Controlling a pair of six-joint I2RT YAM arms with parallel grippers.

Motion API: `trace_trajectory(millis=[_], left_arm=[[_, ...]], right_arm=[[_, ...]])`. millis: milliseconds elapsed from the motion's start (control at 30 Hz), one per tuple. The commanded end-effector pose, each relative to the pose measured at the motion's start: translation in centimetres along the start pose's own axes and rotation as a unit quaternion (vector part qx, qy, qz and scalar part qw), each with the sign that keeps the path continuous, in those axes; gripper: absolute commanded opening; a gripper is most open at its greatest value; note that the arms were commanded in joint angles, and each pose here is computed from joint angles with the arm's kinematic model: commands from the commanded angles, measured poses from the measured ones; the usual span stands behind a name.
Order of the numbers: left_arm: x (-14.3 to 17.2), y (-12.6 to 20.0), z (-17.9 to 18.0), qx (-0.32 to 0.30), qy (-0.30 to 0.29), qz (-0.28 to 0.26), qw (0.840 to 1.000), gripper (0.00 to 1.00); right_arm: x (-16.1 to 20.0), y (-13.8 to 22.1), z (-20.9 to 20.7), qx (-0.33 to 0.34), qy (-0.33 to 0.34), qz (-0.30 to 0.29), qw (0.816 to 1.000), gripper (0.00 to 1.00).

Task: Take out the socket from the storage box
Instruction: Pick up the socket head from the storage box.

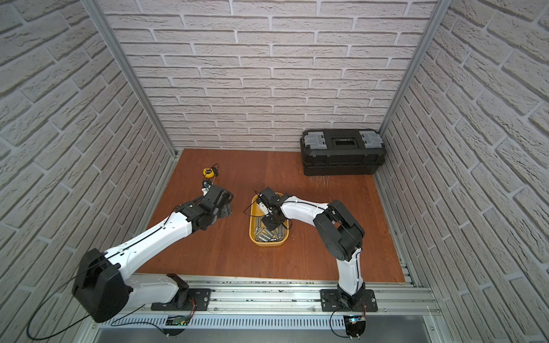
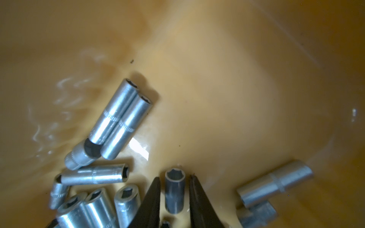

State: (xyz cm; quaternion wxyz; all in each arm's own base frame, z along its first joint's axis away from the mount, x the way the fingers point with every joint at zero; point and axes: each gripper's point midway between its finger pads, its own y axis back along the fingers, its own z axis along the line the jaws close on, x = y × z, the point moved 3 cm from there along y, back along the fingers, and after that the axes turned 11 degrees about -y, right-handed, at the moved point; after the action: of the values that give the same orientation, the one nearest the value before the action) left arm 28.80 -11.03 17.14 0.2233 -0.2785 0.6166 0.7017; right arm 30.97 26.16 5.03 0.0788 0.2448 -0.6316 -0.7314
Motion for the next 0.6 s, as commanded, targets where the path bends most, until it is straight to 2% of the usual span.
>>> trace_trajectory(millis=[0, 133, 167, 400, 567], left_arm=[[-0.8, 0.2, 0.0, -0.001, 0.000, -0.006, 1.000, 0.80], [-0.7, 0.1, 0.1, -0.002, -0.001, -0.005, 1.000, 0.81], [-0.7, 0.1, 0.1, -0.002, -0.002, -0.005, 1.000, 0.81], [-0.3, 0.1, 0.4, -0.003, 0.002, -0.004, 1.000, 0.81], [-0.4, 0.3, 0.0, 0.014, 0.006, -0.011, 1.000, 0.82]], right_arm=[[-0.2, -0.5, 0.3, 0.005, 0.008, 0.004, 1.000, 0.25], [-0.2, -0.6, 0.5, 0.001, 0.004, 0.003, 1.000, 0.20], [0.2, -1.6, 0.4, 0.003, 0.001, 0.015, 1.000, 0.19], [-0.5, -1.5, 0.5, -0.002, -0.021, -0.009, 1.000, 0.15], [-2.2, 1.9, 1.4, -0.030, -0.022, -0.051, 0.998, 0.14]])
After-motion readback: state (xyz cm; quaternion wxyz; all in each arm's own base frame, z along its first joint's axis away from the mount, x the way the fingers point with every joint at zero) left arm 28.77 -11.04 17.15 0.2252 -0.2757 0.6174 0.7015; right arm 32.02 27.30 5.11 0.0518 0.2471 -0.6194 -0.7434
